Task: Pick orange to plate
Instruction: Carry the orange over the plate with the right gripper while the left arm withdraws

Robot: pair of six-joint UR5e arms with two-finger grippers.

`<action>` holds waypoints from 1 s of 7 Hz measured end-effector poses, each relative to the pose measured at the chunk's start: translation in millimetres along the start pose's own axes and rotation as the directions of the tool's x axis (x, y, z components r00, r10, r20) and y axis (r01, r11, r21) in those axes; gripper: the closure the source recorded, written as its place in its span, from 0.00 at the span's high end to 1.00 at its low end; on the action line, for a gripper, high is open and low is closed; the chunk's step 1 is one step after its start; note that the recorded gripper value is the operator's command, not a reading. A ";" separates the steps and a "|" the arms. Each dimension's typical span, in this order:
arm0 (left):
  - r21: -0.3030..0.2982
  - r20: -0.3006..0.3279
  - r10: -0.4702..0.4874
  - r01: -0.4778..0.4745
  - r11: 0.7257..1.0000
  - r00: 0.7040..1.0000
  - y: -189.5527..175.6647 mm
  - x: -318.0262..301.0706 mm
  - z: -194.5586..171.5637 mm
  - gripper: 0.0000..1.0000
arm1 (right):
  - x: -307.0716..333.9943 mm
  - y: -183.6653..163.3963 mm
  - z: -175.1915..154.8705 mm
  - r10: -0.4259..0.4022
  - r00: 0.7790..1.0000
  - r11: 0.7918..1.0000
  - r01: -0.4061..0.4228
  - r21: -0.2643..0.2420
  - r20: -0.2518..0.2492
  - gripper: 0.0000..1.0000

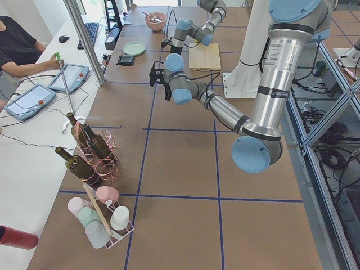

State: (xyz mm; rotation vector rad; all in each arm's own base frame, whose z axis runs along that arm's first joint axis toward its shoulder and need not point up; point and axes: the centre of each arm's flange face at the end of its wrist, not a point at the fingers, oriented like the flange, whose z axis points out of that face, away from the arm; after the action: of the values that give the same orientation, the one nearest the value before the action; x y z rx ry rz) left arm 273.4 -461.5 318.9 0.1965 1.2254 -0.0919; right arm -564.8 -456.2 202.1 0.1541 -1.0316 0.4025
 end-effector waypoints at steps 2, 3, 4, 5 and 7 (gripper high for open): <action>-0.001 0.000 0.006 -0.006 1.000 1.000 0.1 -0.1 0.9 0.91 | -0.5 16.1 20.2 -0.009 0.999 1.000 0.009 -0.005 -0.031 0.00; -0.002 -0.001 0.007 -0.007 1.000 1.000 0.2 0.7 1.3 0.91 | 1.5 24.1 28.6 -0.015 0.999 1.000 0.014 -0.011 -0.044 0.00; -0.002 -0.001 0.007 -0.007 1.000 1.000 0.3 0.8 1.5 0.91 | 2.9 28.9 34.5 -0.018 0.998 1.000 0.018 -0.013 -0.053 0.00; -0.001 0.000 0.007 -0.007 1.000 1.000 0.5 1.0 1.8 0.92 | 3.1 30.5 38.0 -0.020 0.998 1.000 0.019 -0.011 -0.058 0.00; -0.001 0.002 0.006 -0.006 1.000 1.000 0.6 0.2 2.5 0.92 | 3.9 35.4 43.6 -0.025 0.997 1.000 0.025 -0.008 -0.067 0.28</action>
State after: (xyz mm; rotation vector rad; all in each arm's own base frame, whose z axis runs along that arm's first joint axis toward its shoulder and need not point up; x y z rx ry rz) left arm 275.8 -461.4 319.6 0.1997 1.2229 -0.0864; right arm -612.0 -436.3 225.5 0.1461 -0.9636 0.3790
